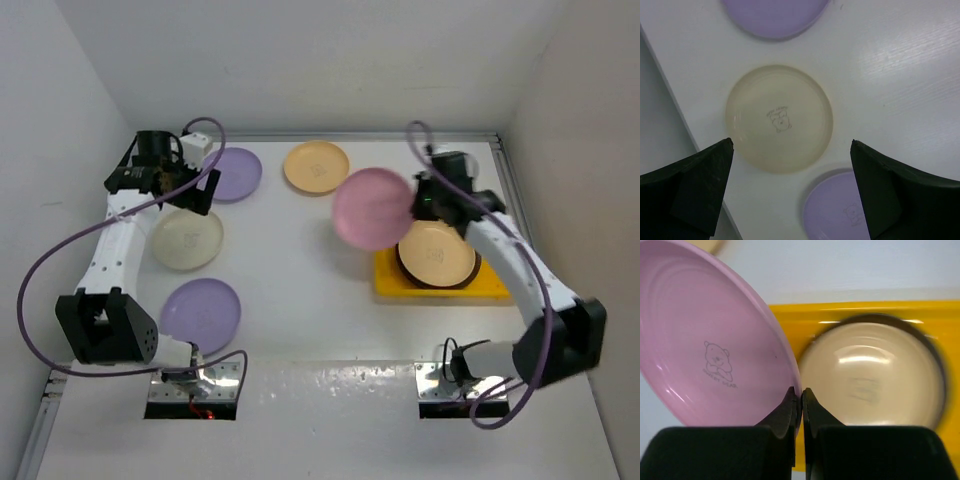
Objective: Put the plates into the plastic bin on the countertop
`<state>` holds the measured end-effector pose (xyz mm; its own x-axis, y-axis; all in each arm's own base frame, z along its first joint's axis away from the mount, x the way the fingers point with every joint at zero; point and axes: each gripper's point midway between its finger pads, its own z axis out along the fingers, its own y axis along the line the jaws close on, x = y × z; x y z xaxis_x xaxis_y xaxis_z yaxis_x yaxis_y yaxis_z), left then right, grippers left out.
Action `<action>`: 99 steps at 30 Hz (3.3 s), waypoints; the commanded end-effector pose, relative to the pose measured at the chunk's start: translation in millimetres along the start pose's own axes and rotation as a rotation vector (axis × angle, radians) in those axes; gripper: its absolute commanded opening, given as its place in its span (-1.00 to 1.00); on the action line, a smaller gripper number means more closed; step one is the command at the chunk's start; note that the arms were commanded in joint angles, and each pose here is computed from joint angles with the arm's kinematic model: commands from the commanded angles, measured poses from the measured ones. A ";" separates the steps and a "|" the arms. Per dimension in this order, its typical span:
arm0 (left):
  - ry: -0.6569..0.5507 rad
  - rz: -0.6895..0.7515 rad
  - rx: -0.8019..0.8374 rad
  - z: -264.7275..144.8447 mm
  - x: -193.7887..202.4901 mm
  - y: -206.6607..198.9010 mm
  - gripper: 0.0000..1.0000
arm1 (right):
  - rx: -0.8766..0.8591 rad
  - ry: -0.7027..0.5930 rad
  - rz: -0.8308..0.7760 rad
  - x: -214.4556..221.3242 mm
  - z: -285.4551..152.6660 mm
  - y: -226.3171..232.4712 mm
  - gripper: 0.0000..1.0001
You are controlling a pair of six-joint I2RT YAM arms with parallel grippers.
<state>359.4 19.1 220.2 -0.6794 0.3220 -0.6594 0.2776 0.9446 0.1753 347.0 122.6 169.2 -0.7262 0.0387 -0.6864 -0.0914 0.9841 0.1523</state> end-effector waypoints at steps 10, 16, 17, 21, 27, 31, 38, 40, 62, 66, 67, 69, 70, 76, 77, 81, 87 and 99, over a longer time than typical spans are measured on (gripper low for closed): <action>-0.043 0.147 0.158 53.2 -67.7 -54.5 1.00 | 0.216 0.189 0.505 105.3 -29.1 -158.9 -1.00; -0.036 0.136 0.180 57.4 -66.0 -58.7 1.00 | 0.256 0.199 0.573 114.5 -20.8 -179.9 -1.00; -0.027 0.136 0.183 60.8 -64.1 -59.2 1.00 | 0.237 0.173 0.571 108.8 -19.0 -180.5 -1.00; -0.027 0.135 0.183 60.8 -64.1 -59.2 1.00 | 0.136 0.064 0.581 74.6 -23.8 -170.5 -1.00; -0.028 0.145 0.183 60.9 -64.2 -58.8 1.00 | 0.233 0.037 0.624 75.5 -37.9 -194.4 -1.00; -0.031 0.144 0.191 60.7 -64.6 -60.4 1.00 | 0.318 0.119 0.642 109.2 -38.1 -202.5 -1.00; -0.028 0.143 0.212 63.7 -63.5 -64.0 1.00 | 0.310 0.161 0.631 118.5 -19.4 -206.0 0.01; -0.028 0.143 0.212 63.7 -63.5 -64.0 1.00 | 0.334 0.192 0.601 118.8 -19.0 -207.6 0.21; -0.097 -0.102 0.374 186.8 -136.6 -134.2 0.23 | 0.248 -0.150 0.259 -50.5 -12.8 -117.3 0.48; -0.173 -0.180 0.253 243.0 -164.7 -131.1 0.69 | 0.246 -0.083 0.221 -29.1 -15.2 -109.1 0.48; -0.232 -0.193 0.235 246.2 -184.4 -132.4 0.72 | 0.257 -0.069 0.209 -25.4 -14.9 -109.7 0.48; -0.203 -0.206 0.144 280.0 -171.7 -128.2 0.78 | 0.271 -0.042 0.193 -16.9 -21.0 -109.4 0.48; -0.216 -0.224 0.093 285.5 -176.9 -119.4 0.78 | 0.270 -0.036 0.194 -14.7 -21.0 -108.4 0.48; -0.112 -0.208 0.161 320.8 -133.6 -145.8 0.26 | 0.264 -0.083 0.176 -23.5 -34.8 -104.7 0.43; -0.088 -0.204 0.235 322.0 -124.1 -160.3 0.12 | 0.262 -0.094 0.174 -26.7 -37.1 -103.6 0.43; -0.025 -0.192 0.365 313.1 -107.4 -183.4 -1.00 | 0.238 -0.101 0.131 -32.7 -35.6 -92.5 0.41; -0.167 -0.115 0.437 229.0 -166.9 -170.5 -1.00 | 0.065 -0.045 -0.005 -33.3 -16.1 -41.1 0.39; -0.152 0.177 0.648 45.3 -154.4 -206.6 -1.00 | -0.290 -0.119 -0.071 -62.8 6.1 71.2 0.33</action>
<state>485.1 -213.2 256.9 -0.4654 0.3466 -0.8144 0.6802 0.7289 -0.0785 371.1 163.8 182.2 -0.7203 -0.0302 -0.6930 -0.2620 0.9369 0.2315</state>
